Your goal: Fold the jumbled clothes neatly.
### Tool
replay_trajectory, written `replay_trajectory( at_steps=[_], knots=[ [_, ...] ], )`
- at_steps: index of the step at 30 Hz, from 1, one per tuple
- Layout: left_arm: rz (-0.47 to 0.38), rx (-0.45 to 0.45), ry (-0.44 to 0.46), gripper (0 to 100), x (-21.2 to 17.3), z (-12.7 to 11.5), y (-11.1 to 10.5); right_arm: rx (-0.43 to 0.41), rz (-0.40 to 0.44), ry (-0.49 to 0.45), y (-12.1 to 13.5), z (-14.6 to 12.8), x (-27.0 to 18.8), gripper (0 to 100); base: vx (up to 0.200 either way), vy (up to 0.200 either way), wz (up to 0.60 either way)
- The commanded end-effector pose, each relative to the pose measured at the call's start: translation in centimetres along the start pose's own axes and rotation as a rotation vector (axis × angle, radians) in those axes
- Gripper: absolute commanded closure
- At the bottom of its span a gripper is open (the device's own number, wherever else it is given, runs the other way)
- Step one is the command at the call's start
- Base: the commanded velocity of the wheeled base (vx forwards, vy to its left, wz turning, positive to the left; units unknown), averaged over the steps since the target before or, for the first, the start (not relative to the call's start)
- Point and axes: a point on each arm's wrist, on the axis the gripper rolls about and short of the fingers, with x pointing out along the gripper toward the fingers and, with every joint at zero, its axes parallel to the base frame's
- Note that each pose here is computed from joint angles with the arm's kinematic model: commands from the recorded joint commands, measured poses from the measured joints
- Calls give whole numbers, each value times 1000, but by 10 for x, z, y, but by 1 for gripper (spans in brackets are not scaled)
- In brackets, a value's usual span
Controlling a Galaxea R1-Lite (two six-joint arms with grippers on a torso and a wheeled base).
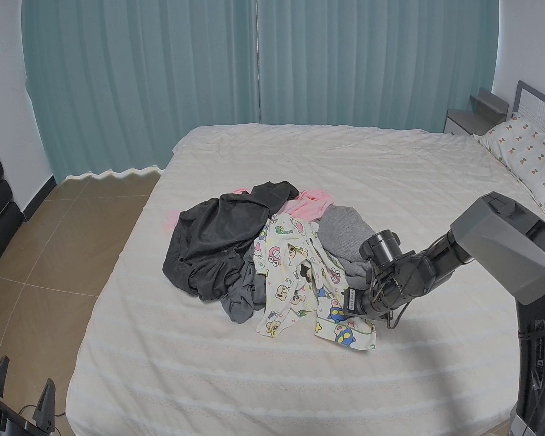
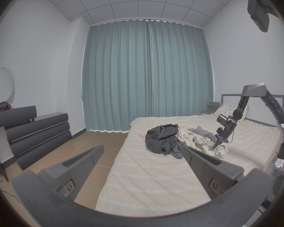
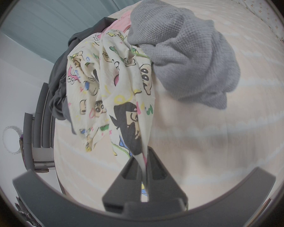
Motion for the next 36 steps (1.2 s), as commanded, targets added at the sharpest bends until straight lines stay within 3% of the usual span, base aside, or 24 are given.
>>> replay_trajectory(
  at_steps=[1, 6, 13, 27, 30, 36],
  knots=[
    [-1, 0, 7, 0, 1, -5, 0, -19, 105, -38, 3, -22, -60, 100, 0, 0, 0],
    [1, 0, 7, 0, 1, -5, 0, -58, 223, -36, 3, -50, -89, 100, 0, 0, 0],
    [1, 0, 8, 0, 1, -5, 0, -118, 350, -171, 5, -77, -144, 100, 0, 0, 0],
    [-4, 5, 4, 0, 0, -5, 0, -201, 546, -443, 18, -84, -242, 100, 0, 0, 0],
    [-4, 43, 1, 0, 0, -5, 0, -238, 625, -542, 31, -79, -274, 100, 0, 0, 0],
    [-1, 32, -1, 0, 0, -5, 0, -287, 726, -639, 52, -70, -310, 100, 0, 0, 0]
  ],
)
